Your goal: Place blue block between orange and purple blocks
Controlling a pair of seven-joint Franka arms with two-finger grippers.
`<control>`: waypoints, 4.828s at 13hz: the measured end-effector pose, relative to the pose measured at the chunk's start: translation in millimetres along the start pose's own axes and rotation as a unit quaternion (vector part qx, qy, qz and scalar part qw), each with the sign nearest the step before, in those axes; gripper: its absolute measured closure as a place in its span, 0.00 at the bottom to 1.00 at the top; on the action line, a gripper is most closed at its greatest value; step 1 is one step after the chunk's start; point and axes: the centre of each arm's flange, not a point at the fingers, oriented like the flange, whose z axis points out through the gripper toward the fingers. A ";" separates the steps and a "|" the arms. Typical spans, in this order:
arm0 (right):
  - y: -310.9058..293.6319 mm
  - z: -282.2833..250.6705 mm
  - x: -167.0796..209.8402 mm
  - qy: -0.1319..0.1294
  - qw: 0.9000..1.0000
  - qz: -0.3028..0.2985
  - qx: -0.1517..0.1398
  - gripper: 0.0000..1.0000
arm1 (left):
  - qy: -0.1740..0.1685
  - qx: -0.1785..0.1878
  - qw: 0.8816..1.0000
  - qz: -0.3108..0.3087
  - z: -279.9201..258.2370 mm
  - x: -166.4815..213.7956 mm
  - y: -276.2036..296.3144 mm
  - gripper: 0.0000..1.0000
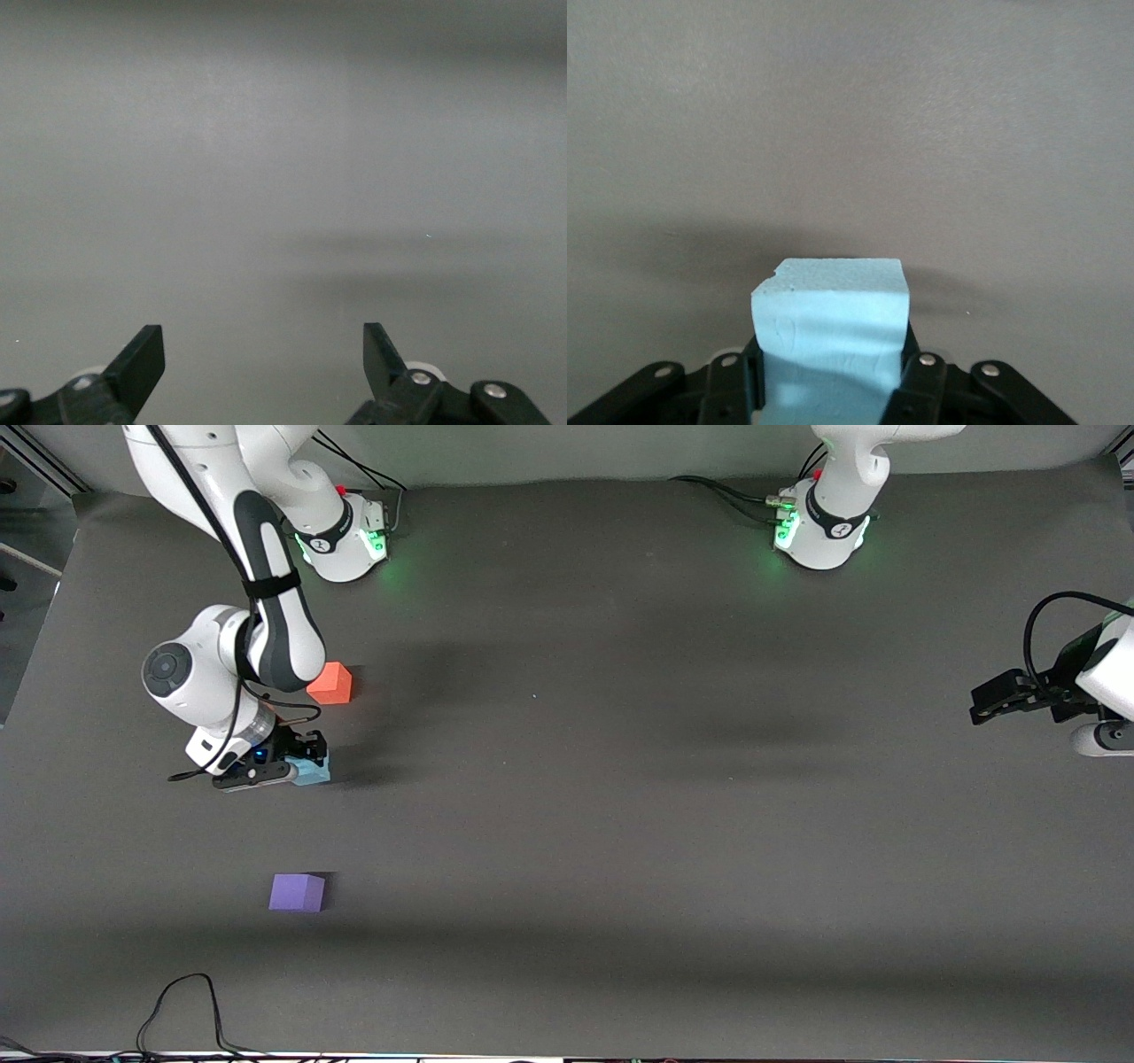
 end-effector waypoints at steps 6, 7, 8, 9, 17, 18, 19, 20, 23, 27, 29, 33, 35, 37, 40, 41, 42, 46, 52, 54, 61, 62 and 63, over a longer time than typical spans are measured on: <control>2.2 1.5 4.0 0.002 1.000 0.001 -0.004 0.46 | -0.005 0.000 1.000 0.000 0.9 -1.1 -0.1 0.00; 2.9 2.9 5.4 0.003 1.000 0.005 -0.005 0.46 | -0.005 0.000 1.000 0.000 0.9 -1.1 -0.4 0.00; 3.4 5.4 6.3 0.003 1.000 0.010 -0.006 0.46 | -0.005 0.000 1.000 0.000 0.9 -1.1 -0.7 0.00; 3.7 7.8 7.7 0.002 1.000 0.011 -0.009 0.46 | -0.005 0.000 1.000 -0.001 0.9 -1.1 -0.9 0.00; 6.3 33.1 5.8 0.012 1.000 0.010 0.009 0.40 | -0.005 0.001 1.000 -0.001 0.9 -1.1 -1.2 0.00; 6.5 34.7 6.7 0.012 1.000 0.011 0.008 0.29 | -0.005 0.001 1.000 -0.001 0.9 -1.1 -1.3 0.00; 5.9 35.0 8.0 0.012 1.000 0.009 0.007 0.18 | -0.005 0.001 1.000 -0.001 1.0 -1.1 -1.3 0.00; 5.1 34.3 9.4 0.013 1.000 0.008 0.007 0.09 | -0.005 0.001 1.000 -0.001 1.0 -1.1 -1.3 0.00; -3.9 29.1 15.8 -0.003 0.999 0.002 0.036 0.00 | -0.005 0.001 1.000 -0.001 1.0 -1.0 -1.4 0.00; 9.1 -25.6 51.0 -0.041 0.997 -0.026 0.062 0.00 | -0.005 0.001 1.000 -0.001 1.1 -1.0 -1.5 0.00; 1.1 -79.4 78.5 -0.065 0.996 -0.028 0.061 0.00 | -0.005 0.001 1.000 -0.001 1.1 -1.1 -1.6 0.00; -56.2 -189.5 112.4 -0.065 0.996 -0.028 0.057 0.00 | -0.006 0.001 1.000 -0.002 1.4 -1.1 -2.0 0.00; -72.6 -222.9 114.6 -0.073 0.996 -0.026 0.041 0.00 | -0.006 0.001 1.000 -0.002 1.4 -1.2 -2.2 0.00; -72.5 -254.5 115.5 -0.072 0.997 -0.026 0.029 0.00 | -0.006 0.001 1.000 -0.002 1.4 -1.2 -2.4 0.00; -55.3 -286.7 115.8 -0.063 0.997 -0.017 0.035 0.00 | -0.006 0.001 1.000 -0.002 1.5 -1.1 -2.4 0.00; -51.1 -288.4 115.9 -0.064 0.997 -0.015 0.035 0.00 | -0.006 0.001 1.000 -0.002 1.5 -1.1 -2.4 0.00; -49.4 -287.9 116.2 -0.068 0.997 -0.012 0.031 0.00 | -0.006 0.001 1.000 -0.002 1.5 -1.1 -2.4 0.00; -59.3 -301.9 113.5 -0.069 0.997 -0.013 0.017 0.00 | -0.006 0.001 1.000 -0.002 1.5 -1.1 -2.5 0.00; -23.2 -331.9 94.0 -0.044 0.998 0.000 0.033 0.00 | -0.006 0.001 1.000 -0.002 1.5 -1.1 -2.6 0.00; -7.7 -333.1 83.4 -0.031 0.999 0.009 0.042 0.00 | -0.006 0.001 1.000 -0.002 1.5 -1.1 -2.7 0.00; -15.3 -353.9 50.6 -0.015 1.000 0.010 0.020 0.00 | -0.006 0.001 1.000 -0.002 1.7 -1.1 -2.7 0.00; -15.6 -354.6 49.2 -0.015 1.000 0.011 0.020 0.00 | -0.006 0.001 1.000 -0.002 1.7 -1.1 -2.7 0.00; -15.1 -354.1 48.5 -0.015 1.000 0.012 0.020 0.00 | -0.006 0.001 1.000 -0.002 1.7 -1.1 -2.7 0.00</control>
